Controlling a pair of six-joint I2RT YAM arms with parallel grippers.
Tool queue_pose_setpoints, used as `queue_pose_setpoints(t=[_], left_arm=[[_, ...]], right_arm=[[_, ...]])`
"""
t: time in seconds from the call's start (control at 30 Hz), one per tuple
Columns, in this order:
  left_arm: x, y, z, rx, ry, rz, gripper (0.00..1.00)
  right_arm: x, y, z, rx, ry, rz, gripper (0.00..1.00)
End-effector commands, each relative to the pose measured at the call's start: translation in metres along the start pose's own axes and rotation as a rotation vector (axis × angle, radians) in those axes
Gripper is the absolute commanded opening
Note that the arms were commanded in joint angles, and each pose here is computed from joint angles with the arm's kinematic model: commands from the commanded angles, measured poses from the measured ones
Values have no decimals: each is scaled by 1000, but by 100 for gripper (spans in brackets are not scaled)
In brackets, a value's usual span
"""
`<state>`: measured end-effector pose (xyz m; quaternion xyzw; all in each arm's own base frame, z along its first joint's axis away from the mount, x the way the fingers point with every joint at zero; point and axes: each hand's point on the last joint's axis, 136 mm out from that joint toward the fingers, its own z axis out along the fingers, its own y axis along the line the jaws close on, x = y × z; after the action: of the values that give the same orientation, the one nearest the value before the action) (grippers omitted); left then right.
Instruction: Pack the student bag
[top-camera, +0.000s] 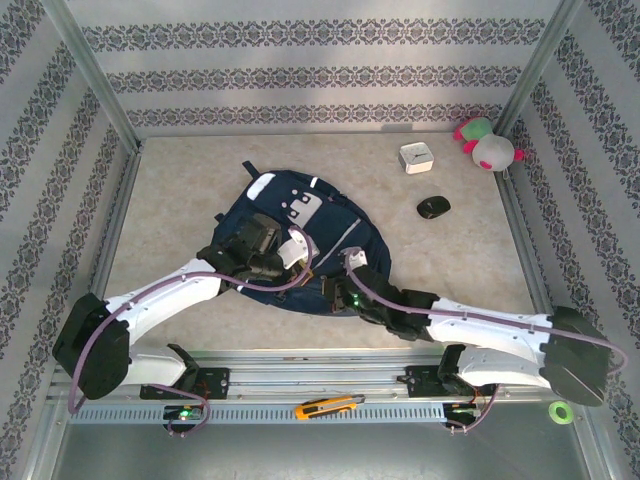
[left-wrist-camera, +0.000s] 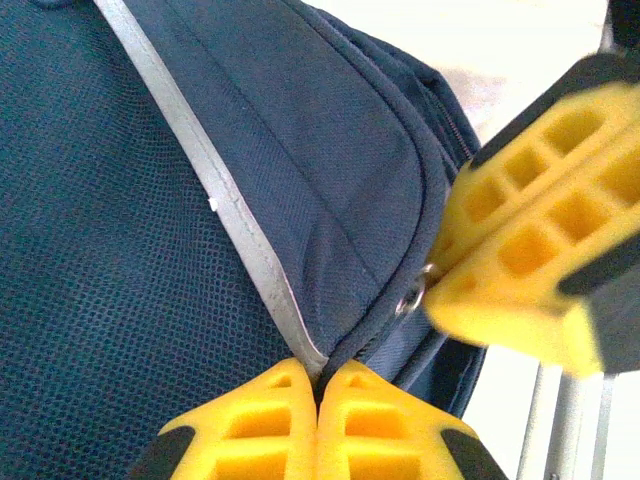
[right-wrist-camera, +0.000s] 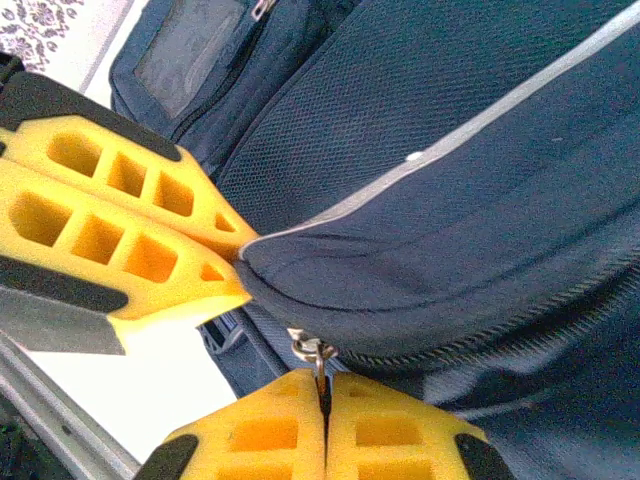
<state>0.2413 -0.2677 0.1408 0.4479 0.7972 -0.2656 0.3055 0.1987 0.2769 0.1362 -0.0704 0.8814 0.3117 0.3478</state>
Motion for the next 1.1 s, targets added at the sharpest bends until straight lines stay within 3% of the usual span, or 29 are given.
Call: queue_pose_setpoints(t=[0.0, 0.33, 0.63, 0.87, 0.97, 1.07], left_arm=[[20, 23, -12, -132, 100, -14, 0], [26, 26, -17, -157, 132, 15, 0], [42, 38, -30, -257, 204, 4, 0], [71, 60, -68, -456, 325, -7, 1], [73, 53, -78, -450, 309, 0, 15], [60, 21, -75, -278, 201, 56, 45]], right_arm=[[1, -39, -14, 131, 23, -39, 0], [-10, -64, -23, 115, 70, -51, 0], [8, -27, -22, -139, 163, -135, 0], [29, 17, 1, -255, 206, -217, 0], [27, 25, 15, -256, 201, -233, 0], [20, 28, 22, -256, 179, -271, 0]])
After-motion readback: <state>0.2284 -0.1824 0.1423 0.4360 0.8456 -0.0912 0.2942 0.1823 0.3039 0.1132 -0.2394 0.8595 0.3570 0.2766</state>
